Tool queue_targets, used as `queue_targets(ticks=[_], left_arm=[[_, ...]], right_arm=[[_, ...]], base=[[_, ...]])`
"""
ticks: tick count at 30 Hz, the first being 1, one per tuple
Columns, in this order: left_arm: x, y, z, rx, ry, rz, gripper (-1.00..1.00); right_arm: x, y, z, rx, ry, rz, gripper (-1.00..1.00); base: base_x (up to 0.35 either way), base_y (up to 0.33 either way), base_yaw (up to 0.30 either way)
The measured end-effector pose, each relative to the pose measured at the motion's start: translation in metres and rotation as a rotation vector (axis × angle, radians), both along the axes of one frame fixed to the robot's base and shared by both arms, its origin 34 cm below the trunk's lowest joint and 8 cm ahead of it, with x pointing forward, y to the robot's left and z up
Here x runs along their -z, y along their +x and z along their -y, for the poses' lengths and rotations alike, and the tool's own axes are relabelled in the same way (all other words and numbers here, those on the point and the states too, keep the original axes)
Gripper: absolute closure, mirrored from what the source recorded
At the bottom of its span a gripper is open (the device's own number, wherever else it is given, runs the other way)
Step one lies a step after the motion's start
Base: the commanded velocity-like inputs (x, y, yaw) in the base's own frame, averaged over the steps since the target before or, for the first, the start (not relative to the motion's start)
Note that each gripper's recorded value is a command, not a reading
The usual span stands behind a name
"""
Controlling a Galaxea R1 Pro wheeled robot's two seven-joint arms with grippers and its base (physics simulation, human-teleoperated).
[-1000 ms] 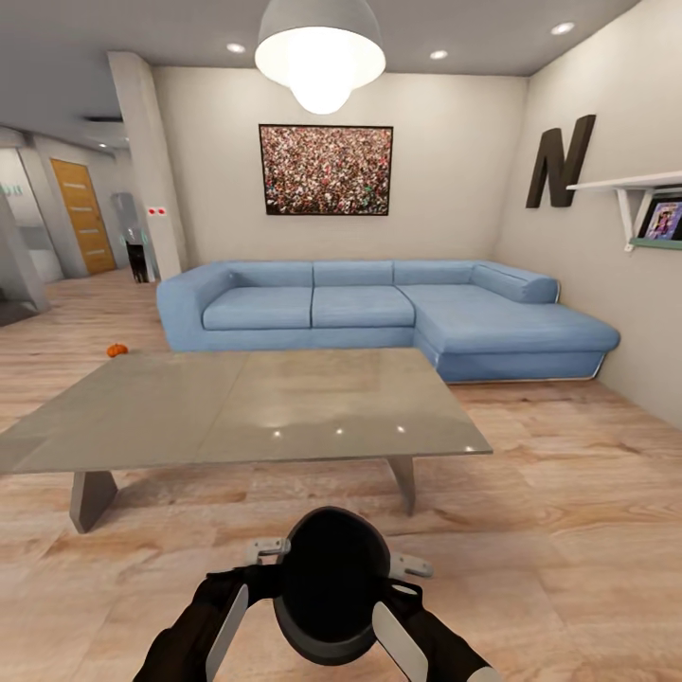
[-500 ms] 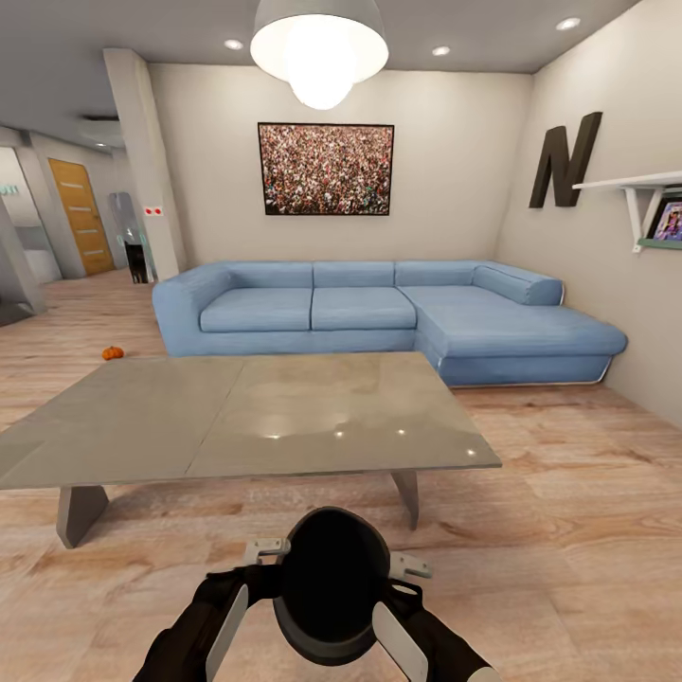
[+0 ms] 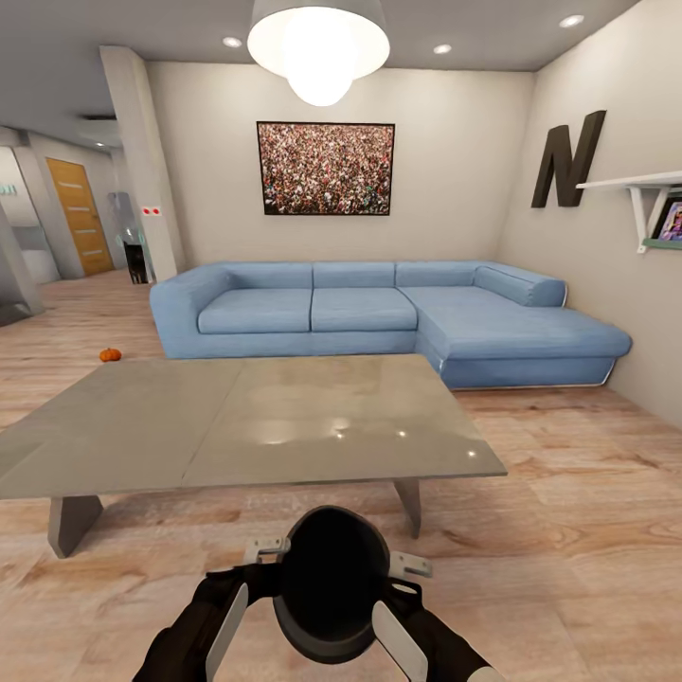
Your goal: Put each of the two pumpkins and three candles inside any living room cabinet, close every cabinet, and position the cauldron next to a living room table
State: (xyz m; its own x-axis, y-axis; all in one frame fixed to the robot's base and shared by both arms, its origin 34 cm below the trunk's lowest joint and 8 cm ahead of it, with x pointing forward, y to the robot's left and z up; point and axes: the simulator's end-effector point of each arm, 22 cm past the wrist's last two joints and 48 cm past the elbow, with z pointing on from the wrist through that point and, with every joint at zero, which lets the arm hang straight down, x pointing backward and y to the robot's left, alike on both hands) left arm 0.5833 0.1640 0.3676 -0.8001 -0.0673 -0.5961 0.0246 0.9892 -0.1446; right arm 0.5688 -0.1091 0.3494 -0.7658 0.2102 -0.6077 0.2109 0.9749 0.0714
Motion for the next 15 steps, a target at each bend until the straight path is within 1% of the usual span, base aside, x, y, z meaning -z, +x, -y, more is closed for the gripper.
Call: queue_targets(ticks=[2,11,15], left_arm=[[-0.0021,0.0015,-0.0002,-0.003,-0.003,0.005,1.00],[-0.0026,0.0018,-0.0006,-0.004,-0.004,0.006,1.00],[0.0065,-0.0007,-0.0006,-0.004,-0.003,0.005,1.00]], right_arm=[[-0.0032,0.0025,-0.0012,-0.005,-0.001,0.009,1.00],[-0.0028,0.0022,-0.0017,-0.002,0.003,0.007,1.00],[0.0066,-0.0008,-0.0016,-0.001,0.004,0.006,1.00]], base=[[0.004,0.000,0.000],[0.000,0.000,0.000],[0.000,0.000,0.000]])
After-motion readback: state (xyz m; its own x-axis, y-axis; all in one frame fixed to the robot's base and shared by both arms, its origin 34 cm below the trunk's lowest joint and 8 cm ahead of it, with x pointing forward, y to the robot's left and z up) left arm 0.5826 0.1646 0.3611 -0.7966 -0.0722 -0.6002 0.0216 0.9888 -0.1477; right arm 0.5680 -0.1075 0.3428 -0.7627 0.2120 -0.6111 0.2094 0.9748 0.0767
